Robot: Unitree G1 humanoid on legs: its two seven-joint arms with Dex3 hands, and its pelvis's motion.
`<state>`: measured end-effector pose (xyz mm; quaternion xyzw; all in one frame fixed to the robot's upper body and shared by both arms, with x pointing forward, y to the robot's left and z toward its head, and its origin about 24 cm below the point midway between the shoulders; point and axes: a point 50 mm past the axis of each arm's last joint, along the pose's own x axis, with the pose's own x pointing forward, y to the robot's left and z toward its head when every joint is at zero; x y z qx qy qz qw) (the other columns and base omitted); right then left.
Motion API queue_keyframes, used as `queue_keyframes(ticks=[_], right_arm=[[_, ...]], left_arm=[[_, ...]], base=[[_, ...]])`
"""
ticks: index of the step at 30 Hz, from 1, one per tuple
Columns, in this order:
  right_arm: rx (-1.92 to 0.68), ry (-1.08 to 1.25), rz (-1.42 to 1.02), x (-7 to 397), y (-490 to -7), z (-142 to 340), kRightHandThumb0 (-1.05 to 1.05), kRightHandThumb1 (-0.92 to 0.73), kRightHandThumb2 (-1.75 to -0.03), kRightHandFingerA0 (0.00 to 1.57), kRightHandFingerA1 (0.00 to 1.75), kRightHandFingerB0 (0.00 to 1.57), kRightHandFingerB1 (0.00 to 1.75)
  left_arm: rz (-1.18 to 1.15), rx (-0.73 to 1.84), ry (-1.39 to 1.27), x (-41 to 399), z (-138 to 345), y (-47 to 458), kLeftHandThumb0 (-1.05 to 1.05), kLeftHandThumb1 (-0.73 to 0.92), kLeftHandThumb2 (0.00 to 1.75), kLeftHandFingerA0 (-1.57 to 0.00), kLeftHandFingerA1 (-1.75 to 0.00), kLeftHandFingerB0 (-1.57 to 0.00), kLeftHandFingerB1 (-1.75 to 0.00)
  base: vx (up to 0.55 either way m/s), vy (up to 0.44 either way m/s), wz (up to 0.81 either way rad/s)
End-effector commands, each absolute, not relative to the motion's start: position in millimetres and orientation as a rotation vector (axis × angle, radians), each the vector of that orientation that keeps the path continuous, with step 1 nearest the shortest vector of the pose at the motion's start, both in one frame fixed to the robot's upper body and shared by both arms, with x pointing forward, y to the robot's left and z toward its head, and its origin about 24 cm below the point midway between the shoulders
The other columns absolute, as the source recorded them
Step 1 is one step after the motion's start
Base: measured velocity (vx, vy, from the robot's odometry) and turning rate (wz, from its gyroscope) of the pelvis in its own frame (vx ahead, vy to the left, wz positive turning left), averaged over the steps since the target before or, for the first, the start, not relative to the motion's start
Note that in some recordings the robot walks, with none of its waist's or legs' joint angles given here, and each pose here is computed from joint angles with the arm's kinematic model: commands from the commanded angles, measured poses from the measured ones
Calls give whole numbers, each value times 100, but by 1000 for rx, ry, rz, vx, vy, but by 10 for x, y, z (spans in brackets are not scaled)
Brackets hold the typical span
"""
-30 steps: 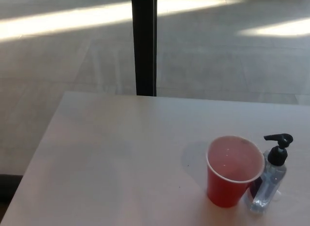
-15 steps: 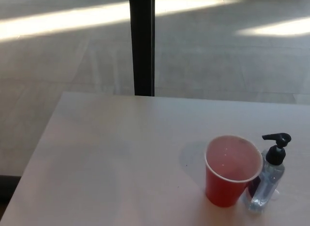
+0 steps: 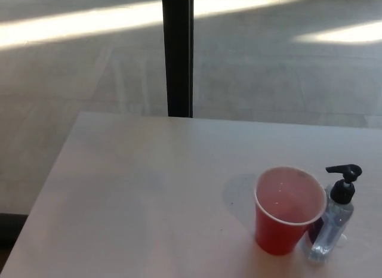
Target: The robot uses its right hand fist to press the hand soap kept in the middle of the table to get liquid hand soap out
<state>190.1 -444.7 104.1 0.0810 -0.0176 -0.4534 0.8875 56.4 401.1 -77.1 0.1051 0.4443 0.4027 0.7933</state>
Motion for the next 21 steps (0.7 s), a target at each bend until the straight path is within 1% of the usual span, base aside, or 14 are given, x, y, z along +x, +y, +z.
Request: queue_keyframes(ticks=[1, 2, 3, 4, 5, 6, 7, 8, 11, 12, 13, 14, 16, 21], right_arm=[[178, -253, -732, 2379, -3969, 1868, -37, -61, -64, 125, 83, 109, 60], [178, -252, -732, 2378, -3965, 1869, -37, -61, -64, 125, 83, 109, 60], [108, -298, -638, 2500, -3746, 2057, -20, -53, -104, 119, 127, 89, 97], [124, -307, -622, 2528, -3698, 2093, -20, -53, -104, 119, 127, 89, 97], [138, -320, -597, 2576, -3624, 2135, -18, -60, -90, 95, 167, 86, 112], [144, -323, -583, 2591, -3588, 2151, -15, -57, -97, 93, 173, 78, 127], [154, -328, -562, 2614, -3538, 2175, -15, -57, -97, 93, 173, 78, 127], [197, -347, -482, 2679, -3408, 2214, -11, -65, -99, 93, 175, 79, 136], [209, -340, -396, 2732, -3270, 2234, -5, -82, -92, 88, 175, 65, 142], [193, -330, -328, 2768, -3191, 2235, -8, -79, -98, 88, 175, 64, 144], [199, -317, -269, 2788, -3105, 2228, -12, -65, -116, 98, 175, 80, 135], [209, -310, -245, 2792, -3064, 2222, -12, -65, -116, 98, 175, 80, 135], [231, -279, -167, 2786, -2920, 2184, -16, -50, -122, 99, 175, 86, 127], [211, -149, -33, 2694, -2628, 1964, -14, -58, -116, 100, 175, 85, 128]], left_arm=[[882, 226, 942, 576, -741, 4032, -29, 38, 96, -77, -95, -54, -80], [882, 226, 942, 576, -741, 4032, -29, 38, 96, -77, -95, -54, -80], [890, 220, 952, 573, -747, 4045, -28, 39, 94, -78, -97, -55, -81], [891, 217, 953, 570, -750, 4047, -28, 39, 94, -78, -97, -55, -81], [901, 210, 955, 575, -751, 4045, -28, 39, 94, -78, -97, -54, -80], [894, 216, 955, 574, -751, 4045, -29, 38, 94, -78, -96, -55, -80], [882, 225, 954, 571, -749, 4045, -29, 38, 94, -78, -96, -55, -80], [869, 236, 950, 577, -737, 4036, -32, 38, 96, -75, -94, -54, -80], [875, 236, 957, 580, -741, 4031, -32, 40, 94, -73, -92, -52, -78], [877, 235, 956, 588, -748, 4024, -31, 41, 94, -73, -93, -54, -80], [875, 238, 954, 590, -752, 4021, -31, 41, 94, -75, -95, -58, -82], [873, 240, 953, 589, -754, 4021, -31, 41, 94, -75, -95, -58, -82], [876, 235, 950, 592, -753, 4017, -31, 39, 94, -79, -97, -57, -82], [875, 232, 951, 571, -750, 4031, -29, 40, 96, -78, -95, -54, -80]], base=[[0, 0, 0], [0, 0, 0], [0, 0, 0], [0, 0, 0], [0, 0, 0], [0, 0, 0], [0, 0, 0], [0, 0, 0], [0, 0, 0], [0, 0, 0], [0, 0, 0], [0, 0, 0], [0, 0, 0], [0, 0, 0]])
